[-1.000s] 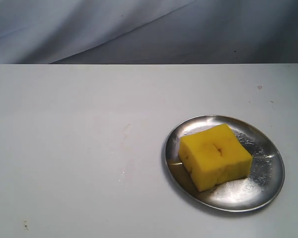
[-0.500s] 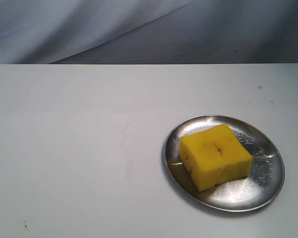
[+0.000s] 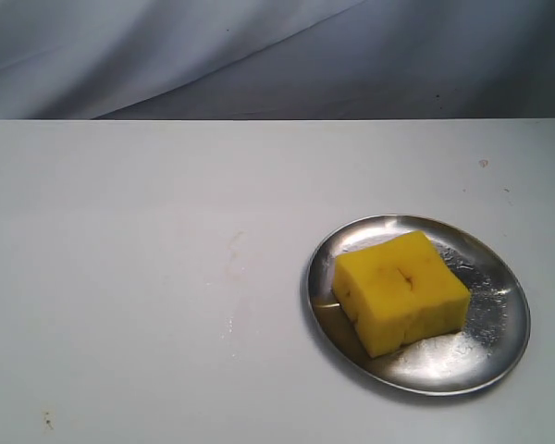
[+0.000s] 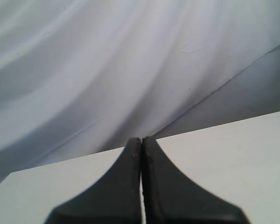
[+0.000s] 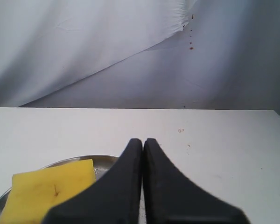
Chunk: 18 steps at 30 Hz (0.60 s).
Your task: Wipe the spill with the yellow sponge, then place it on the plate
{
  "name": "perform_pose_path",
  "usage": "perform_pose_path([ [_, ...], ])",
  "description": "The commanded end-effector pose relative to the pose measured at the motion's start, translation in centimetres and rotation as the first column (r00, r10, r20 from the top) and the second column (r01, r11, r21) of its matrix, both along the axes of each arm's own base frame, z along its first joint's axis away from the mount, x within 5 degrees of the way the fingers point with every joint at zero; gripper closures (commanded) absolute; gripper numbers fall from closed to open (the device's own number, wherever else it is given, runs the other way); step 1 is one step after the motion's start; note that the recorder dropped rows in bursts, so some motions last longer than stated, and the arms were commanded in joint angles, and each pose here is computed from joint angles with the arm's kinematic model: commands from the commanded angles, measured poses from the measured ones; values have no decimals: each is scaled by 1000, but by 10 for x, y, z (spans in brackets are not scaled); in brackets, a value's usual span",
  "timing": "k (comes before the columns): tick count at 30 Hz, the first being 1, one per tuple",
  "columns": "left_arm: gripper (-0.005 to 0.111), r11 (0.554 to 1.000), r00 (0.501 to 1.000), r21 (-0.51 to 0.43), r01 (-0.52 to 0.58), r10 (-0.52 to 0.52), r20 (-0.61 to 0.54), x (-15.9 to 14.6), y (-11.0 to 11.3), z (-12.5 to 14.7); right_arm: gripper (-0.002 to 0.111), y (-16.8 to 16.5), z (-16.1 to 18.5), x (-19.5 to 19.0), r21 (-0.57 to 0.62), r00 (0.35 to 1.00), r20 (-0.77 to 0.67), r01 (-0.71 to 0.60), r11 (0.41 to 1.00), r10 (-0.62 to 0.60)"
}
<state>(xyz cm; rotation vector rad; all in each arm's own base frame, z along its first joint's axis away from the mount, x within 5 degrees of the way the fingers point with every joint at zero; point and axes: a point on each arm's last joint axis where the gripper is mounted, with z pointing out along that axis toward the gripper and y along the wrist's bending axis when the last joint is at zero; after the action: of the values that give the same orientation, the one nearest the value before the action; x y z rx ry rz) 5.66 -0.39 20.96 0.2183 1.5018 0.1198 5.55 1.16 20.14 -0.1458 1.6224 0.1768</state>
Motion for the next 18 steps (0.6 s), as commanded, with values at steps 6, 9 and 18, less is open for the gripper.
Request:
perform_pose_path([
  [6, 107, 1000, 1000, -18, 0, 0, 10, 0, 0, 2, 108, 0, 0, 0, 0, 1000, 11, 5, 1000, -5],
  [9, 107, 1000, 1000, -18, 0, 0, 10, 0, 0, 2, 108, 0, 0, 0, 0, 1000, 11, 5, 1000, -5],
  [18, 107, 1000, 1000, -18, 0, 0, 10, 0, 0, 2, 108, 0, 0, 0, 0, 1000, 11, 5, 1000, -5],
])
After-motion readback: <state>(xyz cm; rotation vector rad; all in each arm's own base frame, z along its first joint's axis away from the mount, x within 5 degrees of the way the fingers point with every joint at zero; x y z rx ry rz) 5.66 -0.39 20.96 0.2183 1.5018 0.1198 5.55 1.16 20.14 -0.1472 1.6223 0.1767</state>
